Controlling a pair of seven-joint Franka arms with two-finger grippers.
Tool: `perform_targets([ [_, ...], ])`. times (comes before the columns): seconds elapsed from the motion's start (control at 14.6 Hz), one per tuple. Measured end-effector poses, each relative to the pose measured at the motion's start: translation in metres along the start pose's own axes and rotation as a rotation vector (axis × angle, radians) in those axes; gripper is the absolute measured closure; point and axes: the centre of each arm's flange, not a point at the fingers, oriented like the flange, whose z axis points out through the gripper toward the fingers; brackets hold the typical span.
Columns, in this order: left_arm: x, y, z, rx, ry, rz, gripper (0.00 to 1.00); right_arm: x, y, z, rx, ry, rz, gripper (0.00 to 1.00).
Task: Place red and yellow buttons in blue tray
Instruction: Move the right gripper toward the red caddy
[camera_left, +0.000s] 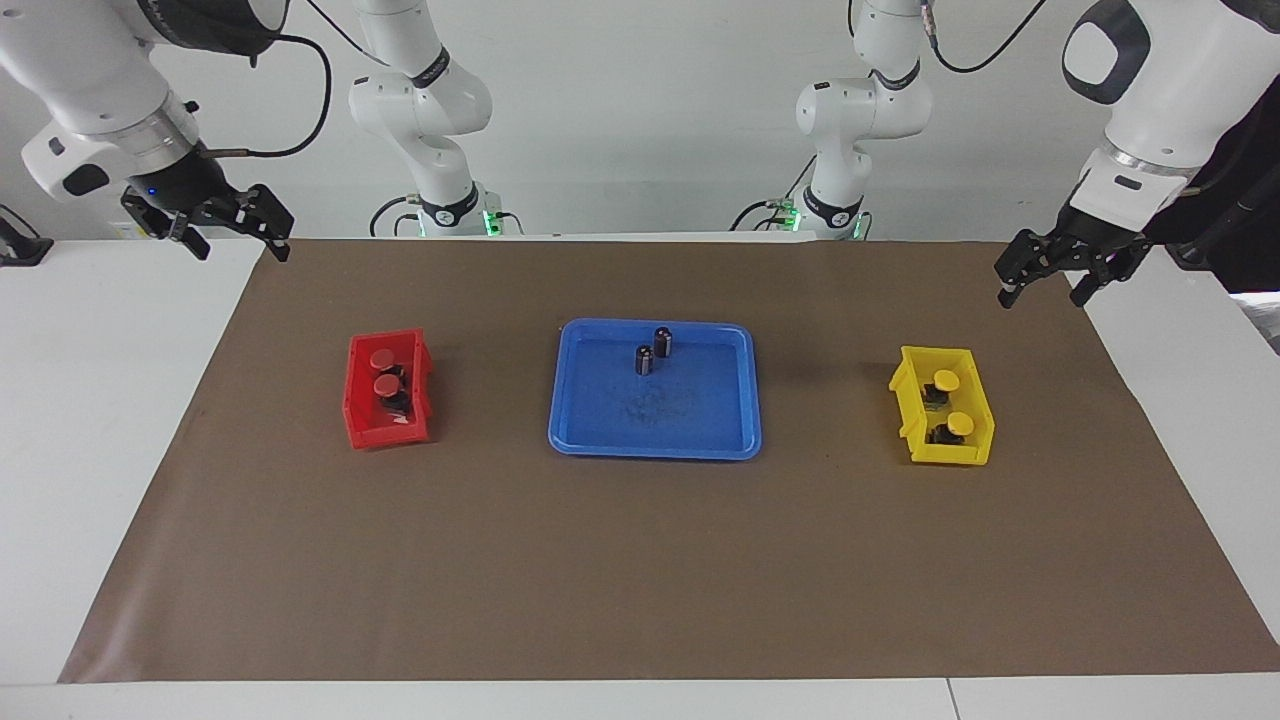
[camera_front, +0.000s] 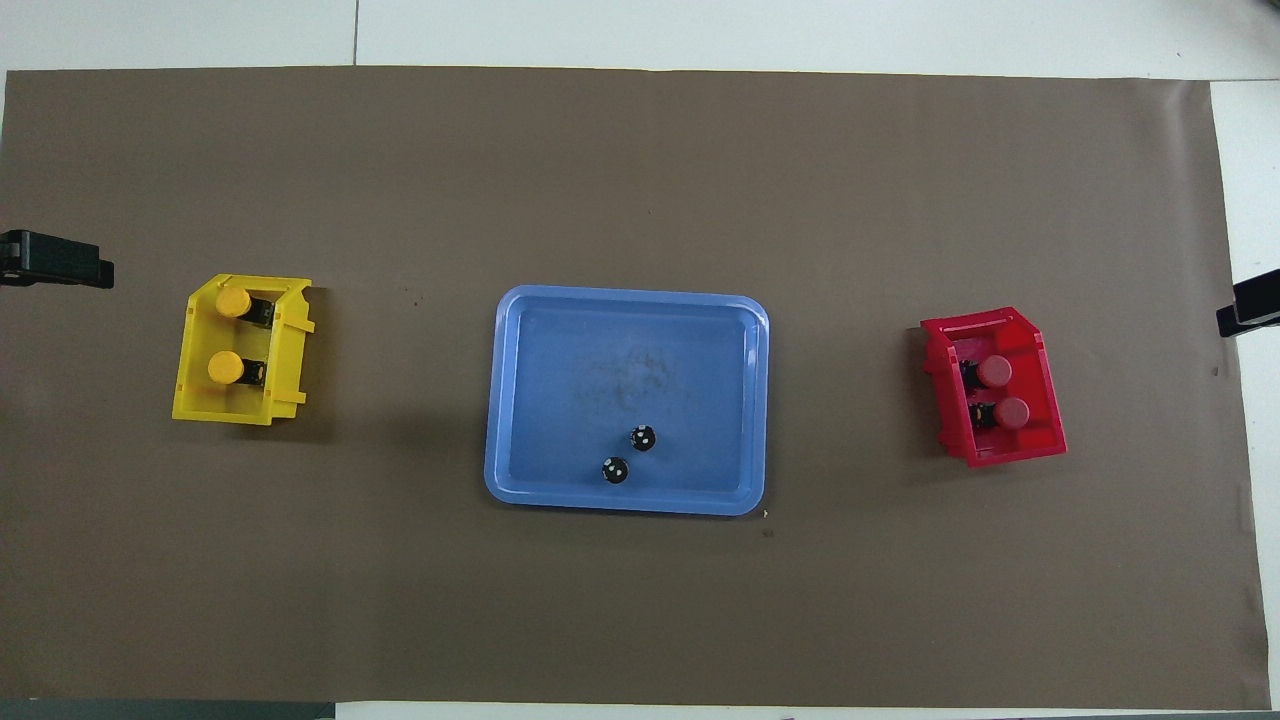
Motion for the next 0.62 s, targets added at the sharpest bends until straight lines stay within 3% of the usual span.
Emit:
perform_targets([
  [0.62, 0.0, 0.0, 0.0002, 0.0, 0.0, 0.0, 0.0, 0.0005, -0.0018, 0.0054, 0.001, -0.012, -0.003, 0.0],
])
